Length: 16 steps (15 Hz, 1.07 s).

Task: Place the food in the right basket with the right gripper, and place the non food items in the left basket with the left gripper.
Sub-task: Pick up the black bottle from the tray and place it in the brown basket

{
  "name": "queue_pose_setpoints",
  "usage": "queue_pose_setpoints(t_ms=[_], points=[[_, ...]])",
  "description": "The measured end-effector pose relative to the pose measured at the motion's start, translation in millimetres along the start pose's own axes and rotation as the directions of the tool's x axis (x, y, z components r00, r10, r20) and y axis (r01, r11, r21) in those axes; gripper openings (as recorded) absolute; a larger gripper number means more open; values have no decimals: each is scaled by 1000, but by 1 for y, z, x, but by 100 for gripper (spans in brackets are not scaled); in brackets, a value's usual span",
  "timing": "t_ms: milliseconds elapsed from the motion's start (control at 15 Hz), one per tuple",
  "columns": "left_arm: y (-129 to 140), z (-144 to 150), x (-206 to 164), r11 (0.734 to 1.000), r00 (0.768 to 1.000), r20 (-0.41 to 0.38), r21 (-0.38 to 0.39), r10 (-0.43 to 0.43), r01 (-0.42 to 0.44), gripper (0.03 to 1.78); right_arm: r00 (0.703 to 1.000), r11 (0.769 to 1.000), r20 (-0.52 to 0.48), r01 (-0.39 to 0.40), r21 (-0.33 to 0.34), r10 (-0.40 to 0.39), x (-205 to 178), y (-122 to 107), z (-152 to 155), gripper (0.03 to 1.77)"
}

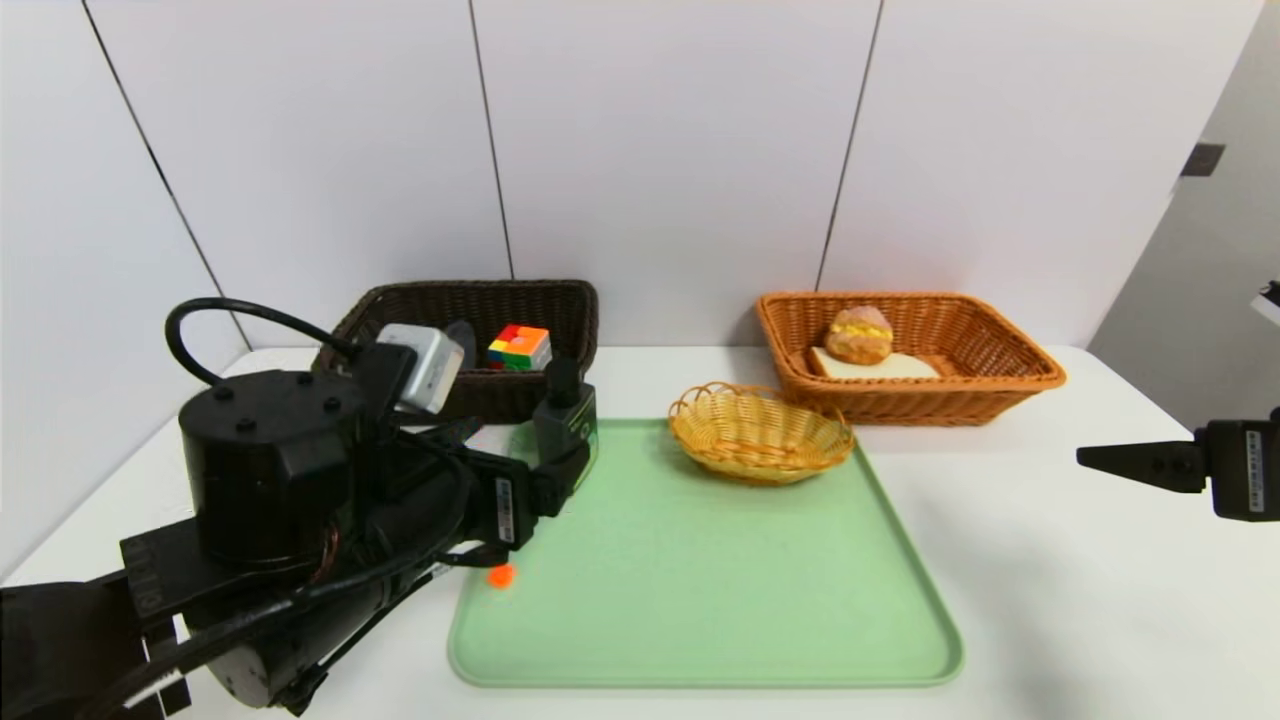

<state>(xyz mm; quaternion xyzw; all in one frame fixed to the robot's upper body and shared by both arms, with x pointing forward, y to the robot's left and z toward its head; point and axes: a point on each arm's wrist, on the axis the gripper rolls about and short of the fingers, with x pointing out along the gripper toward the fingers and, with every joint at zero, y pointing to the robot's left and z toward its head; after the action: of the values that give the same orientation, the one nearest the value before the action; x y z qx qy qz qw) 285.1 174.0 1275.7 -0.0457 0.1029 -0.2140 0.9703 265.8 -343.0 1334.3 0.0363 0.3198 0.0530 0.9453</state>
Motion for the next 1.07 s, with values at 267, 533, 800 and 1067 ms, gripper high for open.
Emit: queue_pose_setpoints(t_ms=[267,533,800,1067], points=[[4,-26,7,998,999,38,62,-31,29,169,1000,1000,-1,0,12,0,0,0,-1,171],[4,-44,19,994,998,58,111,-27,20,169,1000,1000,3,-7,13,7,-1,0,-1,171],[4,-55,26,992,999,29,124,-20,16,169,1000,1000,9,-28,12,28,-3,1,0,171],[1,-55,38,989,998,65,150,-27,17,169,999,999,6,-34,10,34,-3,1,-2,171]])
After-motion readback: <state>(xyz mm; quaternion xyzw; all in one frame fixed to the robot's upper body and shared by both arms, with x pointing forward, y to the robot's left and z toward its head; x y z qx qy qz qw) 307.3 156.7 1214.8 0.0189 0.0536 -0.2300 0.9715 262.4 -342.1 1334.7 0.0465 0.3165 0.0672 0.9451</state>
